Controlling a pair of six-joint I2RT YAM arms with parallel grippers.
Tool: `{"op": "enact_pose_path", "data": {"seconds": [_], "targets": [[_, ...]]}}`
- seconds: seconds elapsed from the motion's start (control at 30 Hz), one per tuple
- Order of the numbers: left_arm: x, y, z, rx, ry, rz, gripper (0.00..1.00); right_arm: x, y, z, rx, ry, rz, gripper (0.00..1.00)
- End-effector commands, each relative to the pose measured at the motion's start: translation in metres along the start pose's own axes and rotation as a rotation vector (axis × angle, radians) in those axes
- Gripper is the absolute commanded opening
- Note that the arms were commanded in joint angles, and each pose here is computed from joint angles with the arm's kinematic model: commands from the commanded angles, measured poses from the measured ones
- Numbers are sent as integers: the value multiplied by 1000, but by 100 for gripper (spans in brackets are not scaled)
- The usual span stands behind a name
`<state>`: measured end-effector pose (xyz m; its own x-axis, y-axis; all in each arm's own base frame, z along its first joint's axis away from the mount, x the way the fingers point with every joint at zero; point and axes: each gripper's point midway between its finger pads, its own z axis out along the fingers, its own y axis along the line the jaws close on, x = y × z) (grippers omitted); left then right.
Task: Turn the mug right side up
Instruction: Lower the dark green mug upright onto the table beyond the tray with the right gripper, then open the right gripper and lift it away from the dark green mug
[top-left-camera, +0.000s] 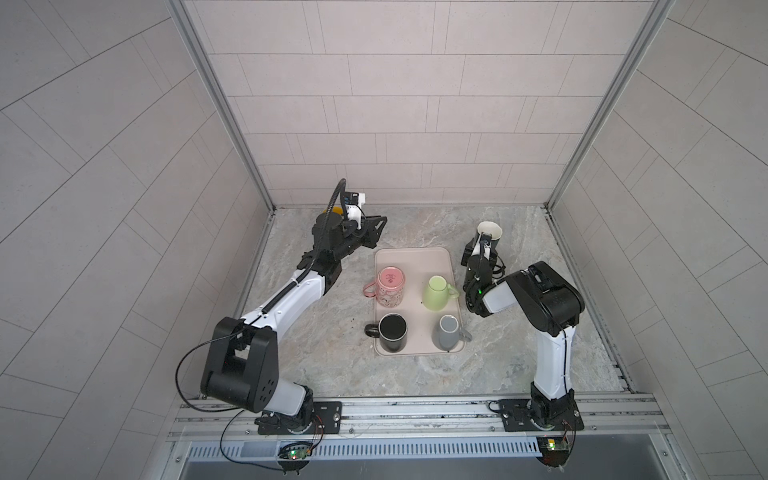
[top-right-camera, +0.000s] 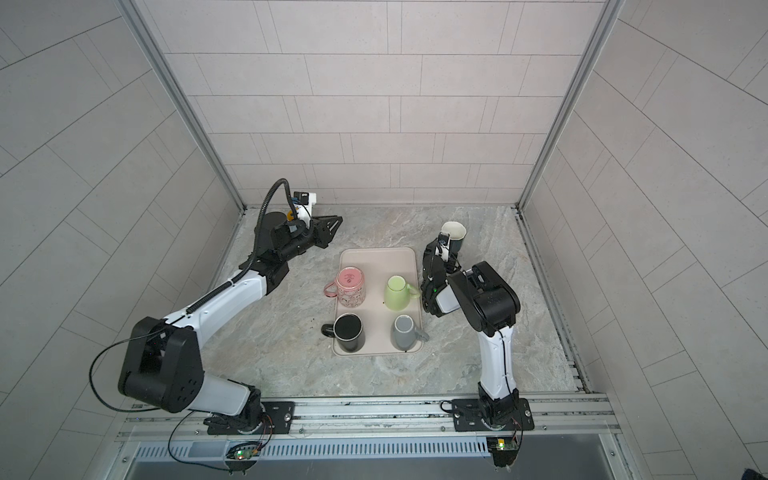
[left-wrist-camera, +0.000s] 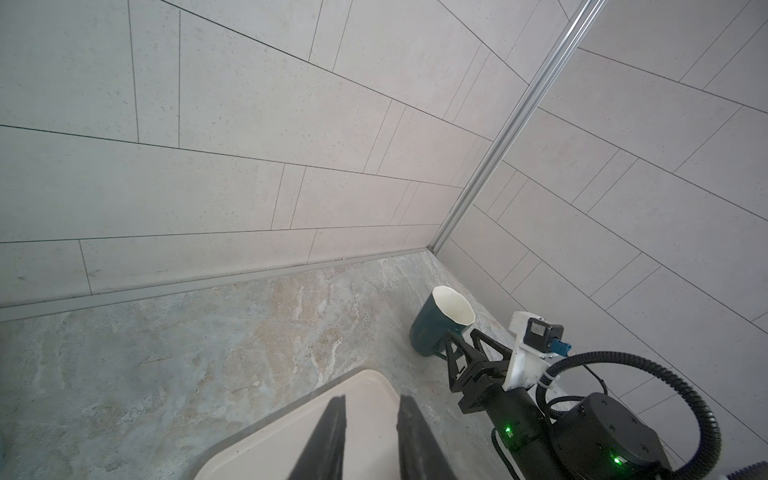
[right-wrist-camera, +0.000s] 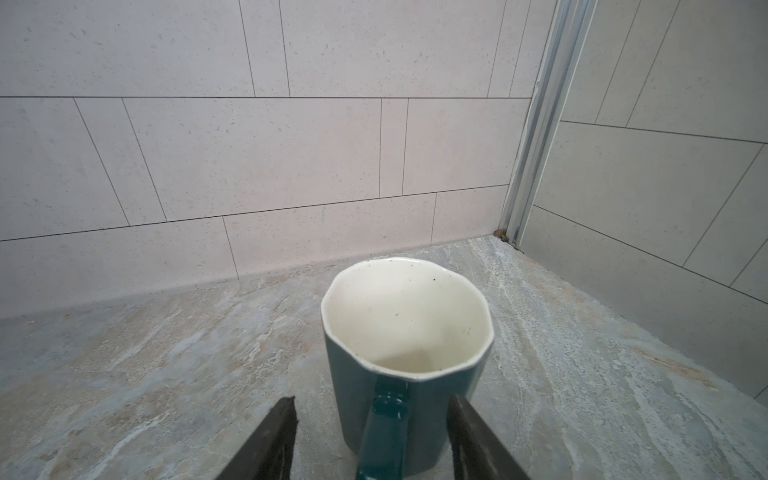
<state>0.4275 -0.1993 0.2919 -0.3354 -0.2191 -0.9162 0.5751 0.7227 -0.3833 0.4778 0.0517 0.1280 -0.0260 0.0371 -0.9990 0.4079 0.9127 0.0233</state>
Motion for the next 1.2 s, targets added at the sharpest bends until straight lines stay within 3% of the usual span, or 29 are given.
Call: {"op": "enact_pose_path", "data": {"seconds": [0.0,0.8,0.97,1.17], "targets": [[-19,-11,-9,33,-65,26,27,-13,-6,-6,26,-16,26,59],[-30,-20,-19,49,-110,29,27,-14,-15,-34,28,14,11,62],[-34,-21,-22,42,-124,28,27,-34,-15,-47,-11,21,10,63],[-38,-17,-26,9,-130,31,28,-62,-20,-70,-97,132,20,65]]}}
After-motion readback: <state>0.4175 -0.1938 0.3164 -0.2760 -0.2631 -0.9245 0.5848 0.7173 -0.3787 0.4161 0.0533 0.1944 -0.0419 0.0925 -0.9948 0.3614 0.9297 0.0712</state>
